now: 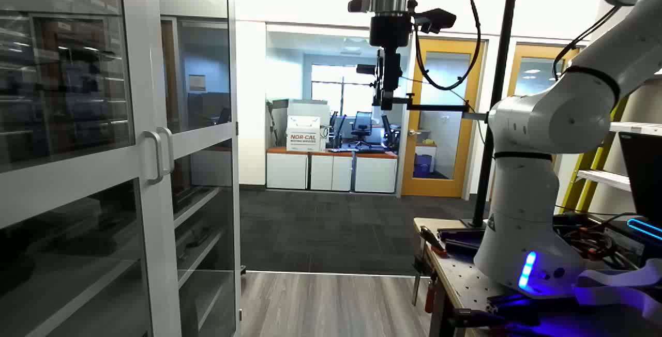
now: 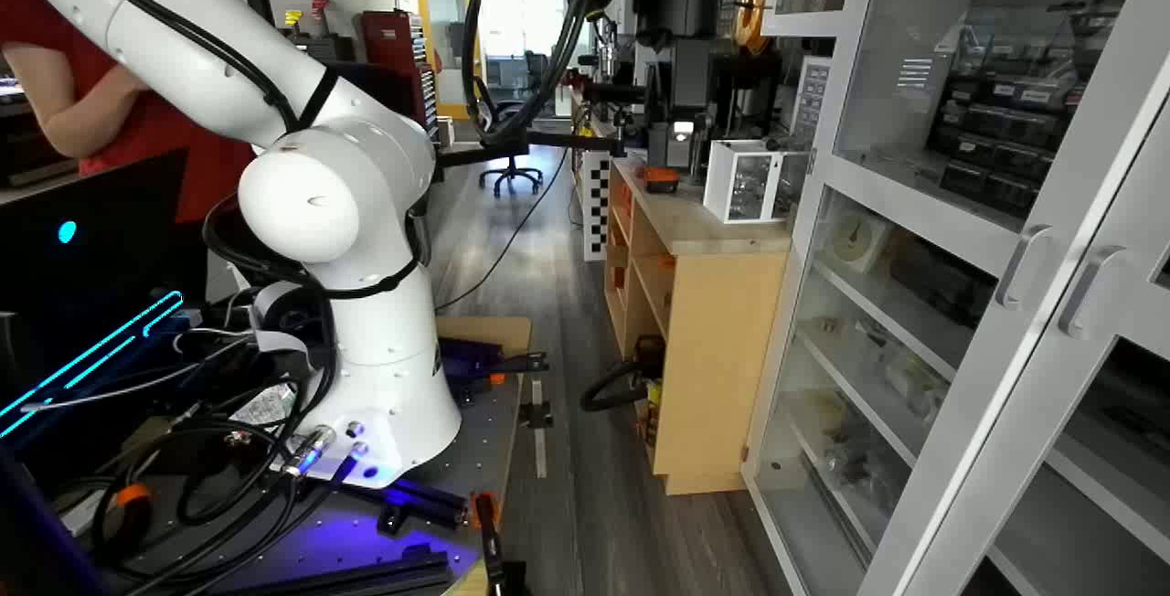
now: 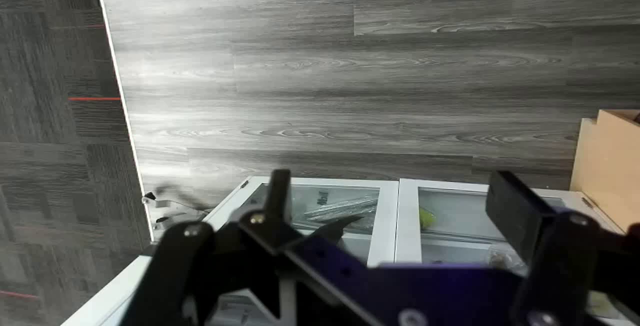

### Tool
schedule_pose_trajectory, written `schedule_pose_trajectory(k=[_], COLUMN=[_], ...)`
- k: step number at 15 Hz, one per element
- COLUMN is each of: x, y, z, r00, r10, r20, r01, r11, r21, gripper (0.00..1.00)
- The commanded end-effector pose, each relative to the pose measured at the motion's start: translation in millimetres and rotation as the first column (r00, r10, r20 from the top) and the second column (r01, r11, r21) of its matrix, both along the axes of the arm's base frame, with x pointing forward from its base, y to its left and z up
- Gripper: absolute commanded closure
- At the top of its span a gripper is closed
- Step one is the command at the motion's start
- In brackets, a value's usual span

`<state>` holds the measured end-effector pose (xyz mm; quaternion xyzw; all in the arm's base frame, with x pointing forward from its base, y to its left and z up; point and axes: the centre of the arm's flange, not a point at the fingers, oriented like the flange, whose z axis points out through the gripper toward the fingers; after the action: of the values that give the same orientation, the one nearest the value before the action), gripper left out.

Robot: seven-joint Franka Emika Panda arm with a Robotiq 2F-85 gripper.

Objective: Open the left cabinet door

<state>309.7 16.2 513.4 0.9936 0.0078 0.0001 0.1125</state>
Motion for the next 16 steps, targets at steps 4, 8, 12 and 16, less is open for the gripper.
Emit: schedule_pose_trajectory(k=[4,8,12,16], x=[0.0,0.0,0.3,5.8], y=[0.0,0.0,0.0,0.2], z=[0.0,0.0,-0.3,-2.5], r00=[1.0,1.0,1.0,0.999], r10=[0.0,0.0,0.0,0.012], r20=[0.0,0.0,0.001,0.036], r01=[0.0,0.0,0.0,-0.013], r11=[1.0,1.0,1.0,0.999], r21=[0.0,0.0,0.004,0.033], gripper=[0.0,0.0,0.0,0.0])
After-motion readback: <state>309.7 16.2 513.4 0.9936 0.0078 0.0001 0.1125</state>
